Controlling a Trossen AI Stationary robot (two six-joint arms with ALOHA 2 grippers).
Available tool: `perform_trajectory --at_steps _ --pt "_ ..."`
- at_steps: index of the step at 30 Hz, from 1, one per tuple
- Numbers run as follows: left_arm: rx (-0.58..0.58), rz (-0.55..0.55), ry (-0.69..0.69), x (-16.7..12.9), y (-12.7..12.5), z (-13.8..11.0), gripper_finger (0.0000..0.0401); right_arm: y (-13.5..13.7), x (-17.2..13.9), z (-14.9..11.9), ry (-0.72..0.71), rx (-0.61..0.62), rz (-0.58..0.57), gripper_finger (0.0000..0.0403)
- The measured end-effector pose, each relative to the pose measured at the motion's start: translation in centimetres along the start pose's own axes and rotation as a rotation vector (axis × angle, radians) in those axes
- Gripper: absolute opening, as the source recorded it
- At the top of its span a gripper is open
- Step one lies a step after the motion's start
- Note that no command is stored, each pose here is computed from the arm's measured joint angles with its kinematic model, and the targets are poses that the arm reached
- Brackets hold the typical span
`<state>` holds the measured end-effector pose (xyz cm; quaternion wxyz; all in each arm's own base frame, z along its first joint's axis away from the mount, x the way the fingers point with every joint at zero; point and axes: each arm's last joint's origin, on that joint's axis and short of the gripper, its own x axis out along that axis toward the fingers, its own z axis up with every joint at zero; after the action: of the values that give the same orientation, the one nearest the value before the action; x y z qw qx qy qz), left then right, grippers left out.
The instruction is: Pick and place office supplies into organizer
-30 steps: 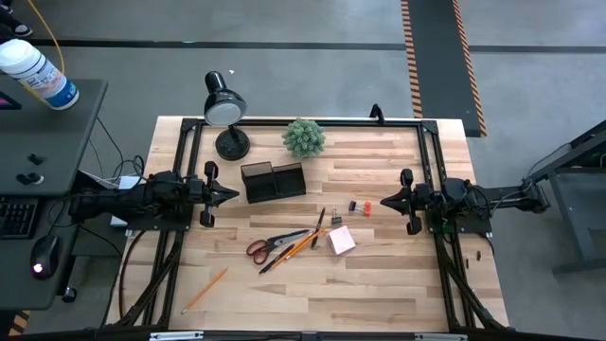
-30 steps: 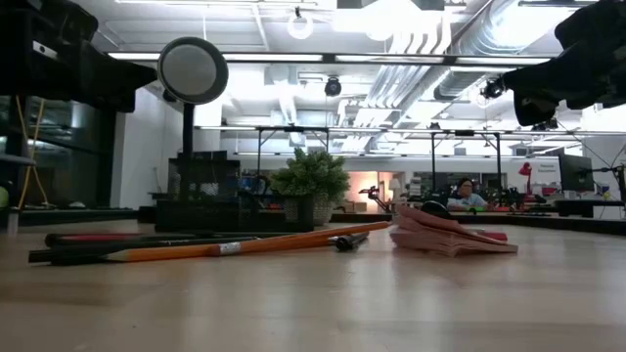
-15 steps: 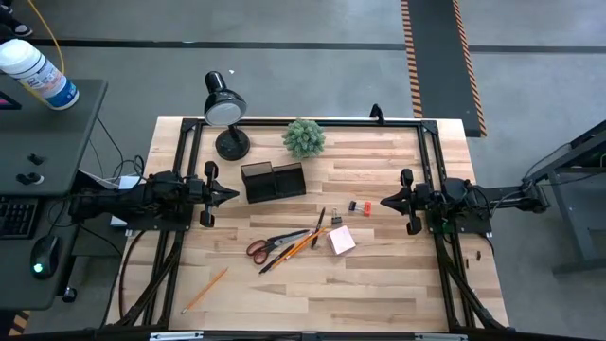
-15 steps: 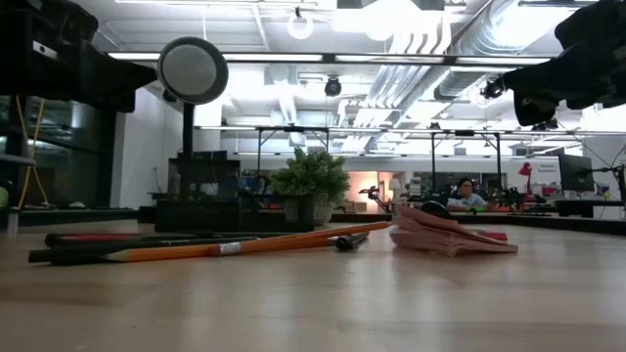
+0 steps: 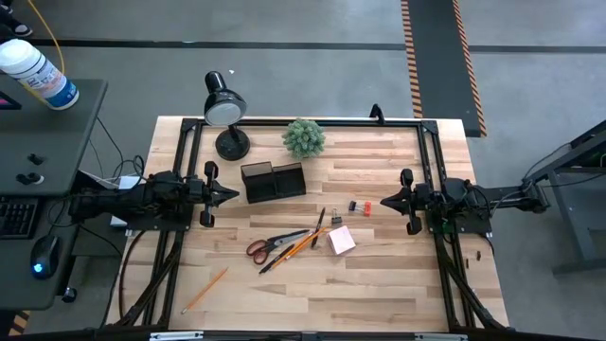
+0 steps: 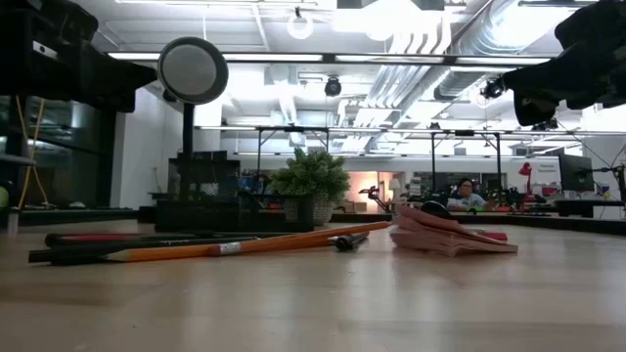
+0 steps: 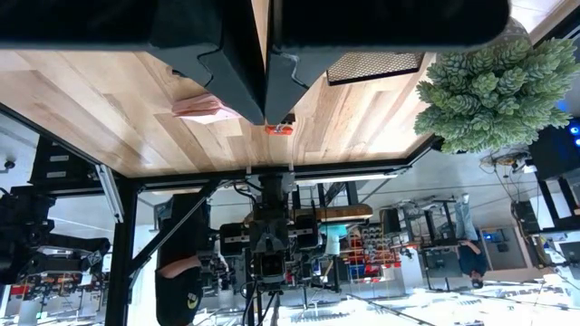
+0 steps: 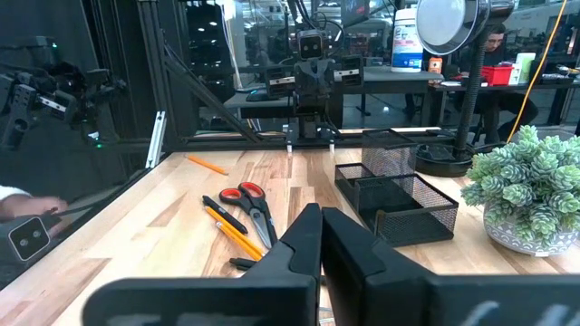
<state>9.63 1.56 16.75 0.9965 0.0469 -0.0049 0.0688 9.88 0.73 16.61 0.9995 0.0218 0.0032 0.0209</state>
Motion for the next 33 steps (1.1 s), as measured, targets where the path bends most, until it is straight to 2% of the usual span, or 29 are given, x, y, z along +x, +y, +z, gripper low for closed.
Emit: perform_trajectory --at_steps 33 --pt "0.015 0.001 -0.013 0.0 0.01 0.13 0.0001 0.0 0.0 0.03 -0.003 0.0 0.0 0.0003"
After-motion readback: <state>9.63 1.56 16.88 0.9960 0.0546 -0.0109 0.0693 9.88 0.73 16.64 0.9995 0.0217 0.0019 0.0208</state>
